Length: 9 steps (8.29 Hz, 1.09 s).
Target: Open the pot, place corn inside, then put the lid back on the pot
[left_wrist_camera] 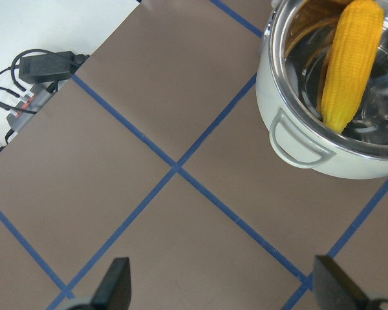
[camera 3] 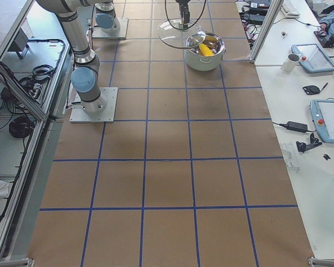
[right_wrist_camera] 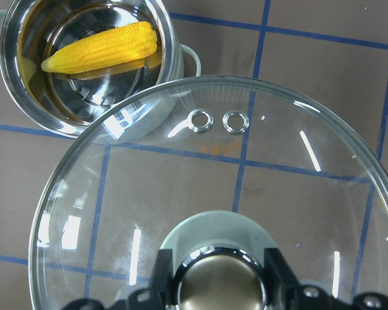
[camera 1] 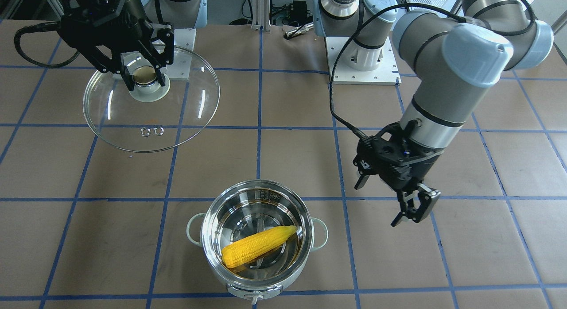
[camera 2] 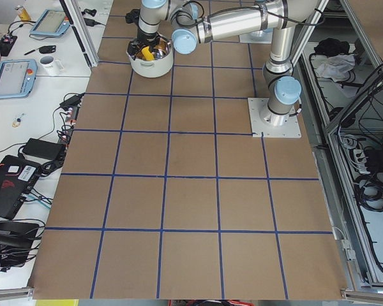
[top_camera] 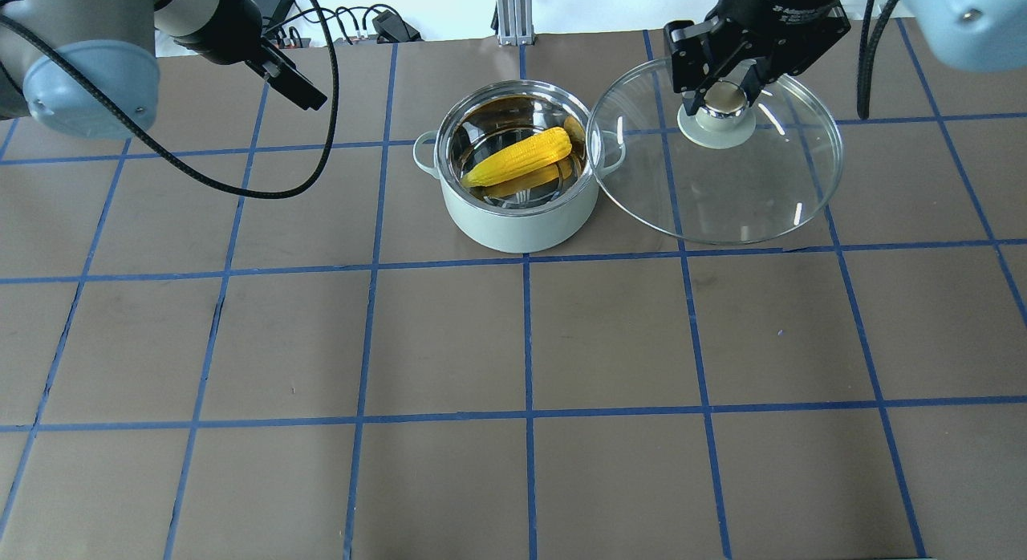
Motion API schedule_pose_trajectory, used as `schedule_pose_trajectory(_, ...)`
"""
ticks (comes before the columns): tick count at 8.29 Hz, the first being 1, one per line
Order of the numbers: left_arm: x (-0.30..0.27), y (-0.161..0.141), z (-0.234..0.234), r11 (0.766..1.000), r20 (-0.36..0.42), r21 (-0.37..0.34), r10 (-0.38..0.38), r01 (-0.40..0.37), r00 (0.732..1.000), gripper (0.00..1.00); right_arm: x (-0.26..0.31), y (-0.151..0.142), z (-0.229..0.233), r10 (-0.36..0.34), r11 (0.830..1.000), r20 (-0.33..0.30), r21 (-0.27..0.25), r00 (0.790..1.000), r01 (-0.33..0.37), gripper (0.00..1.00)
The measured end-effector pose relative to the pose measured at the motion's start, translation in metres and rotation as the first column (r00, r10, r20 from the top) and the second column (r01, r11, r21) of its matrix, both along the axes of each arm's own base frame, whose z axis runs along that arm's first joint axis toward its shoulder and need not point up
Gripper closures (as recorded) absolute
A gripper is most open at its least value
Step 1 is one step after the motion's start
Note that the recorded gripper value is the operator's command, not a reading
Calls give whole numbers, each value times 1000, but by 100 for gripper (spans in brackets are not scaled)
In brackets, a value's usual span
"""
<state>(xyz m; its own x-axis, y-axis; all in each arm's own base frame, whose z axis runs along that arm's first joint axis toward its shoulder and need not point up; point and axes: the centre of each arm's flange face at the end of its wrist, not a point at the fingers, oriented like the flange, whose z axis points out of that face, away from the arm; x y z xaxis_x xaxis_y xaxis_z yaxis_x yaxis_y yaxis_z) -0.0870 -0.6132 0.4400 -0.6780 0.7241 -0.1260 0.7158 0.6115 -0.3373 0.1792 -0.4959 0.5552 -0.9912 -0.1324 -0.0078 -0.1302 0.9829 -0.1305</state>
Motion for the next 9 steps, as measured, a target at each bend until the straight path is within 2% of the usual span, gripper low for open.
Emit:
schedule_pose_trajectory(1, 6, 6, 11, 996, -26, 9, 89, -89, 996, 0, 2, -22, -5, -48, 999, 3, -10, 999, 48, 66)
schedule_pose_trajectory(2, 8, 16, 20, 981, -48, 47, 192, -190, 980, 0, 10, -48, -14, -93, 996, 9, -8, 996, 93, 66)
schedule_pose_trajectory(3, 9, 28, 31, 947, -50, 86, 314, -309, 948, 0, 23, -69, -25, -116, 993, 16, -8, 993, 116, 66)
schedule_pose_trajectory(4, 12, 43, 42, 893, -13, 107, 441, -438, 897, 0, 43, -86, -41, -120, 993, 22, -19, 993, 120, 66)
schedule_pose_trajectory(5, 16, 57, 50, 823, 40, 117, 555, -556, 831, 0, 68, -99, -62, -129, 991, 29, -30, 991, 130, 66)
schedule_pose_trajectory(6, 18, 67, 53, 759, 76, 122, 635, -639, 769, 0, 94, -107, -80, -150, 987, 38, -43, 988, 152, 66)
schedule_pose_trajectory(7, 18, 75, 55, 706, 91, 129, 691, -696, 717, 0, 118, -113, -96, -171, 982, 39, -74, 984, 174, 66)
schedule_pose_trajectory(8, 18, 81, 58, 673, 94, 139, 722, -727, 686, 0, 137, -118, -113, -192, 977, 39, -92, 981, 195, 66)
schedule_pose_trajectory(9, 17, 85, 58, 650, 99, 151, 740, -745, 666, 0, 153, -122, -129, -217, 970, 48, -100, 975, 221, 66)
